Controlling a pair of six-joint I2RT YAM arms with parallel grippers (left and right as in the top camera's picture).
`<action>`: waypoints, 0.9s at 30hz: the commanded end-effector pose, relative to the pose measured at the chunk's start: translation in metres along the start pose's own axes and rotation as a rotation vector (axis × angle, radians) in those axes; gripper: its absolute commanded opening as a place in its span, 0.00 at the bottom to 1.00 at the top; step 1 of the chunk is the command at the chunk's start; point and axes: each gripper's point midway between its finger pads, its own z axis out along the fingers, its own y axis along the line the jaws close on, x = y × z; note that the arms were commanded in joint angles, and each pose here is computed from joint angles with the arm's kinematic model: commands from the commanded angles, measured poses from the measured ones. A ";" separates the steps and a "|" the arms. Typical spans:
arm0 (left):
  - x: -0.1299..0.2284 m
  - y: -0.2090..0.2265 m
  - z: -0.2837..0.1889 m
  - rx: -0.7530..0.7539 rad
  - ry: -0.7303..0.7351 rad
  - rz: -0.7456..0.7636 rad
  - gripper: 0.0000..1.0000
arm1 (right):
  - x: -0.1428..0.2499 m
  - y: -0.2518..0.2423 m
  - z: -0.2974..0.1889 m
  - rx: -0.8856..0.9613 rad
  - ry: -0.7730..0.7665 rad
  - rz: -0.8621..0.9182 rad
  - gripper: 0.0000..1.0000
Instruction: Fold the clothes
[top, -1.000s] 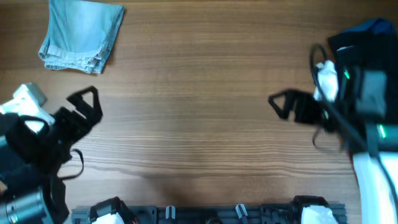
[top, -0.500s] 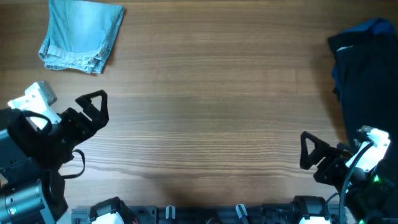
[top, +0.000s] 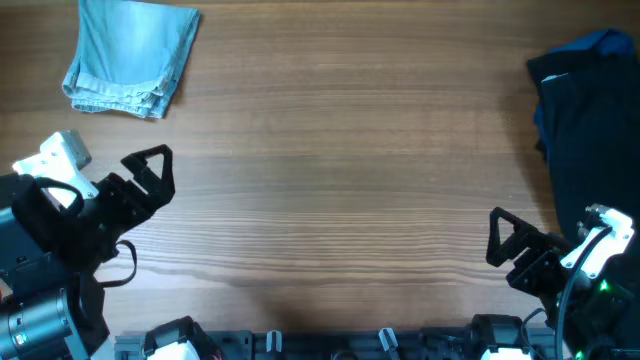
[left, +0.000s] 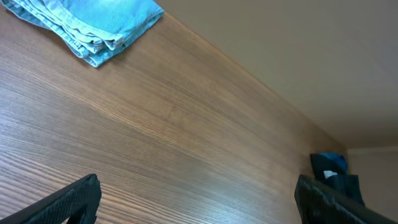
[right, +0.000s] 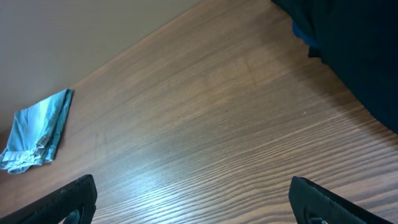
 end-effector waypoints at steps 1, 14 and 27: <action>0.000 -0.002 0.000 0.015 0.002 0.022 1.00 | -0.002 -0.007 0.000 0.036 -0.017 0.002 1.00; 0.000 -0.002 0.000 0.015 0.002 0.022 1.00 | 0.003 -0.005 0.076 -0.110 -0.240 -0.292 1.00; 0.000 -0.002 0.000 0.015 0.002 0.022 1.00 | 0.023 0.002 0.113 -0.292 -0.565 -0.478 1.00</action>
